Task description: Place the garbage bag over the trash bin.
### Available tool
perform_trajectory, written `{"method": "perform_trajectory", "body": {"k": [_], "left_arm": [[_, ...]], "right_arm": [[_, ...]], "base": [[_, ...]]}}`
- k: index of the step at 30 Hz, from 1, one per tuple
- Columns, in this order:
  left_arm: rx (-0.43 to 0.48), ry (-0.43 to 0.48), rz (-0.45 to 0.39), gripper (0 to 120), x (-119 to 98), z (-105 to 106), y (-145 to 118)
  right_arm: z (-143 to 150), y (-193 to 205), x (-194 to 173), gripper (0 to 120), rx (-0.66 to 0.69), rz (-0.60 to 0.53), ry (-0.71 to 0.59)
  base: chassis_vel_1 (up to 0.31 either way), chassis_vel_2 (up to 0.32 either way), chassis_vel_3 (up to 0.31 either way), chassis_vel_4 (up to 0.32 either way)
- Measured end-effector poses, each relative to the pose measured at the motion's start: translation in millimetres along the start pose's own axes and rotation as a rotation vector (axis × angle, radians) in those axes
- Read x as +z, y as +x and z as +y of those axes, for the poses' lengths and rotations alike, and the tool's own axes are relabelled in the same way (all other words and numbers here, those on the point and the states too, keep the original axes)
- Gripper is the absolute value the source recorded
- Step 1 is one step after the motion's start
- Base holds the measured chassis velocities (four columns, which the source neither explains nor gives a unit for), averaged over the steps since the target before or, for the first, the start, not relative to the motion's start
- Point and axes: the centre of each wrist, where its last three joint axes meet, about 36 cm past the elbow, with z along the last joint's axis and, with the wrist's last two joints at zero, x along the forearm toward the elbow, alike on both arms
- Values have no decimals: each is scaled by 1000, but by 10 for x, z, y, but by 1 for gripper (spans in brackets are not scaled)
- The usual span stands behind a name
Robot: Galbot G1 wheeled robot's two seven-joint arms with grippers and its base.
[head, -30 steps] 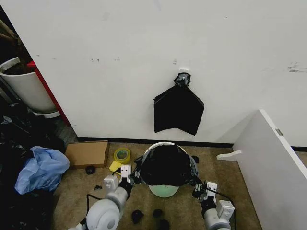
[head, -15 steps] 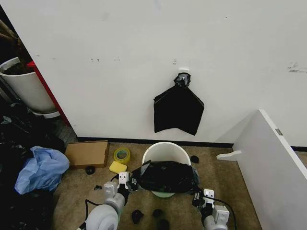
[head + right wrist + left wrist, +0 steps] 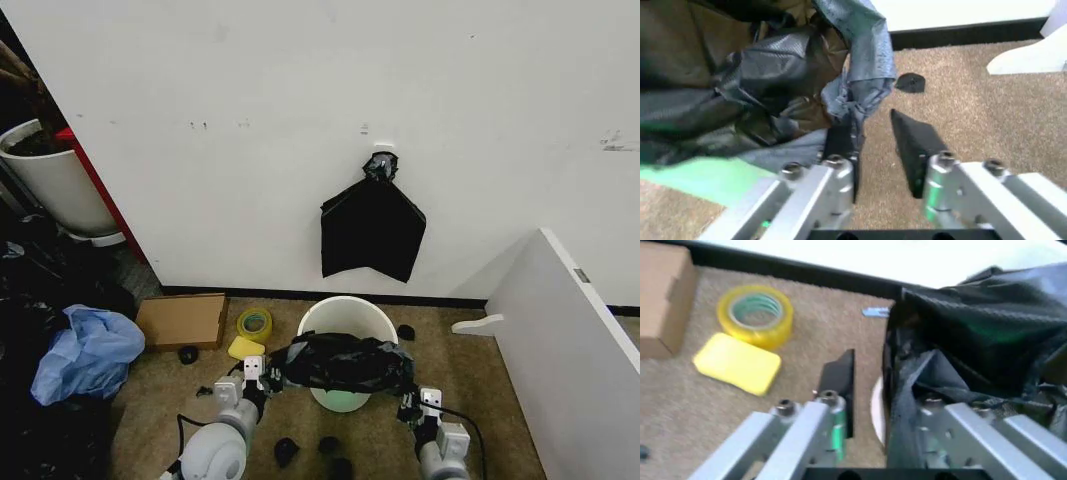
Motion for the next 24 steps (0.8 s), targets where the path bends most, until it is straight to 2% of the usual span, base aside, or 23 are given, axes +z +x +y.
{"method": "perform_trajectory", "body": {"k": [2,6,8,11,12,14,17,19,24], "left_arm": [[-1,-1,-1,23,-5,4,4],[17,0,-23,43,-73,3,151],[25,4,-25,46,-77,-8,174],[61,32,-31,59,-65,-49,259],[80,72,-41,73,-37,-70,324],[102,99,-42,83,-37,-92,397],[125,125,-36,89,-36,-103,477],[151,163,-20,95,-41,-104,548],[151,222,11,100,-27,-32,538]], "right_arm": [[-5,9,6,22,-1,-2,0],[-116,176,110,43,-36,-60,-16],[-125,191,112,45,-44,-73,-23],[-150,269,106,58,-97,-123,-72],[-194,345,140,73,-154,-203,-113],[-216,392,159,81,-194,-248,-135],[-228,425,185,88,-233,-288,-152],[-252,422,225,97,-257,-319,-159],[-302,346,256,100,-231,-309,-175]], "base": [[0,0,0,0],[0,0,0,0],[0,0,0,0],[0,0,0,0],[0,0,0,0],[0,0,0,0],[0,0,0,0],[0,0,0,0],[0,0,0,0]]}}
